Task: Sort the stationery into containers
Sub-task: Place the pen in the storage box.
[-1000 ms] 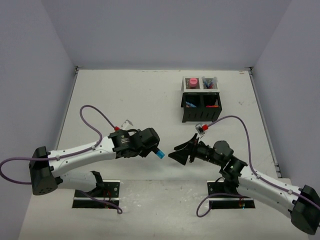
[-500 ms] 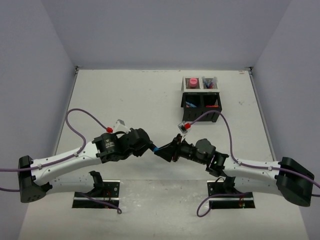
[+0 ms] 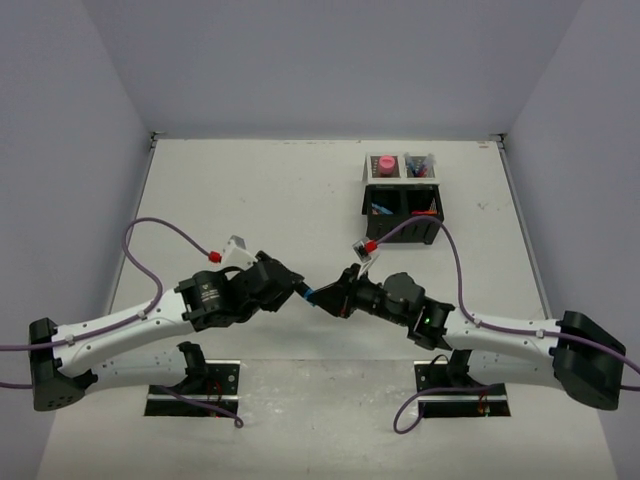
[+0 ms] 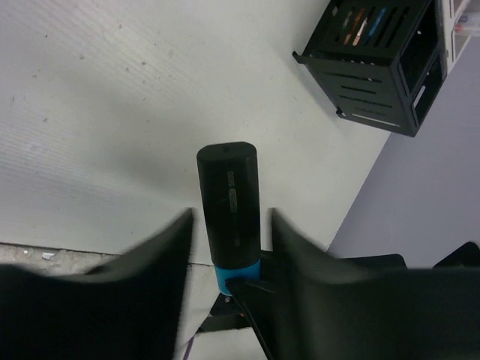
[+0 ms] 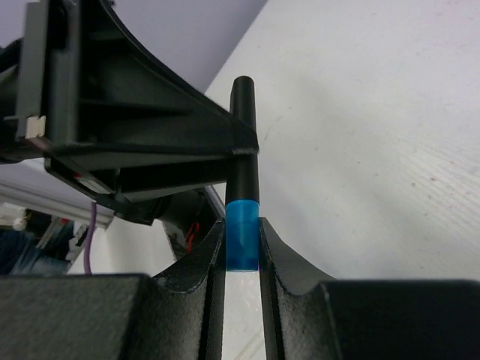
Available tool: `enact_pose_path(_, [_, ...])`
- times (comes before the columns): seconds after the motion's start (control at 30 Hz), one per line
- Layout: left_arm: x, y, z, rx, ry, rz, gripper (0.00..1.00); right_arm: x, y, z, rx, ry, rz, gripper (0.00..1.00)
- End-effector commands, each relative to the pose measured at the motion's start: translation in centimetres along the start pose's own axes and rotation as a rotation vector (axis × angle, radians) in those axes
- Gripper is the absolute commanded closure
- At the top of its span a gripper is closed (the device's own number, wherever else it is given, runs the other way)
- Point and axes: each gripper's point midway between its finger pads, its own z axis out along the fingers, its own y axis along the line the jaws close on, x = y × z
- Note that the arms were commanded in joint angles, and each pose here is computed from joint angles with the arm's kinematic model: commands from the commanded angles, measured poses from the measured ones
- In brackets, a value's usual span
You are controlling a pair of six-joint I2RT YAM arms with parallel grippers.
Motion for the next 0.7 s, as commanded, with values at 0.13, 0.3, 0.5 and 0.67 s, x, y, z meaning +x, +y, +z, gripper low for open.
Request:
enact_pose_path(0.13, [-6.3, -4.0, -2.7, 0.13, -0.266, 0.064, 0.0, -4.8, -4.7, -3.0, 0.344, 0.016, -0.05, 1.0])
enact_pose_path(0.3, [-11.8, -3.0, -6.2, 0.019, -0.479, 0.248, 0.0, -7.9, -8.7, -7.0, 0.595, 0.086, -0.05, 1.0])
enact_pose_path(0.5, [-13.4, -4.2, -8.3, 0.034, -0.51, 0.642, 0.0, -15.5, -13.8, -14.2, 0.934, 0.036, -0.074, 1.0])
enact_pose_path(0.67, [-15.5, -0.9, -8.5, -0.077, -0.586, 0.783, 0.0, -19.7, -16.9, -17.4, 1.061, 0.02, -0.052, 1.0])
